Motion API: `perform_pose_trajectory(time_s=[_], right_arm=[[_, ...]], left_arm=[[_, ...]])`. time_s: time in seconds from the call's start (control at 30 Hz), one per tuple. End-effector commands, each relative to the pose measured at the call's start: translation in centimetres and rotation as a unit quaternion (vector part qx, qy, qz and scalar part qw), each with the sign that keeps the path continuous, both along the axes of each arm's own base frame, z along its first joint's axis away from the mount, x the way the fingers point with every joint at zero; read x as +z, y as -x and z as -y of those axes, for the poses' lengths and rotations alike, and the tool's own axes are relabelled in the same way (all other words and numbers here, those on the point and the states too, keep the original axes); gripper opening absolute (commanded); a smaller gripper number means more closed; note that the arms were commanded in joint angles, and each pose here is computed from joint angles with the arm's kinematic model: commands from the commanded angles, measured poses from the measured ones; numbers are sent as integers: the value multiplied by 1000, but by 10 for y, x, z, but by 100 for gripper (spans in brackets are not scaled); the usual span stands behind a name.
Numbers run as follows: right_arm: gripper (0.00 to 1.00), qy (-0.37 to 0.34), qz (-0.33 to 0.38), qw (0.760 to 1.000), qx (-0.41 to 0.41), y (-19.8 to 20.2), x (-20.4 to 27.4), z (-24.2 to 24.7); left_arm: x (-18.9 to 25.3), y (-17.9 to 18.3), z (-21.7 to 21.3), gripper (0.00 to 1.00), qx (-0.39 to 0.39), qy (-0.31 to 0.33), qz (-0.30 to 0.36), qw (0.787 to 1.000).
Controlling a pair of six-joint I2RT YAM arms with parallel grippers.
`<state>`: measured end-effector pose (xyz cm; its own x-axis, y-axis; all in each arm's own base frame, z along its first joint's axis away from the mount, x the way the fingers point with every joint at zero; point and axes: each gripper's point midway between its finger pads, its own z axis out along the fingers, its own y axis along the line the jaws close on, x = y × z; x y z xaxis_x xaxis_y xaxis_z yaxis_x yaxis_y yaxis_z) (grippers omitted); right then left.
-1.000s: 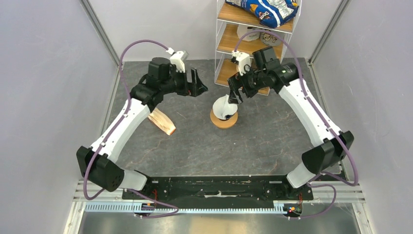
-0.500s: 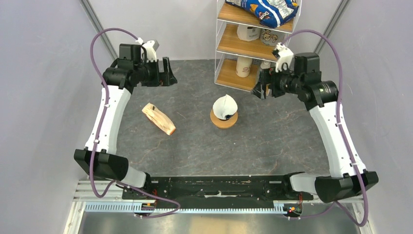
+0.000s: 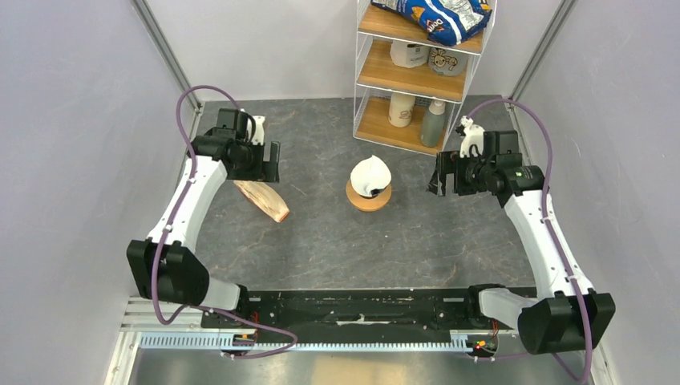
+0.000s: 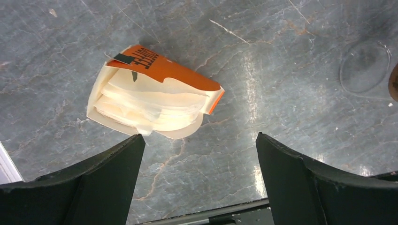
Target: Place the coffee filter in the dripper
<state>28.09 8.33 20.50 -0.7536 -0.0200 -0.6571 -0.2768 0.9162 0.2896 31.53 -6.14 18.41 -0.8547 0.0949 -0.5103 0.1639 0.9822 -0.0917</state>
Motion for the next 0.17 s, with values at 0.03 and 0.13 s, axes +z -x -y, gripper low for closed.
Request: perform_pose_trajectory(time_s=[0.03,0.13], right_arm=[[97,0,58,998,7,-14,17,0],[97,1,63,998,8,-16,19,0]], left_arm=[[29,-22,-11,97,6,-23,88,996],[33,-25,-11,98,8,-24,96,995]])
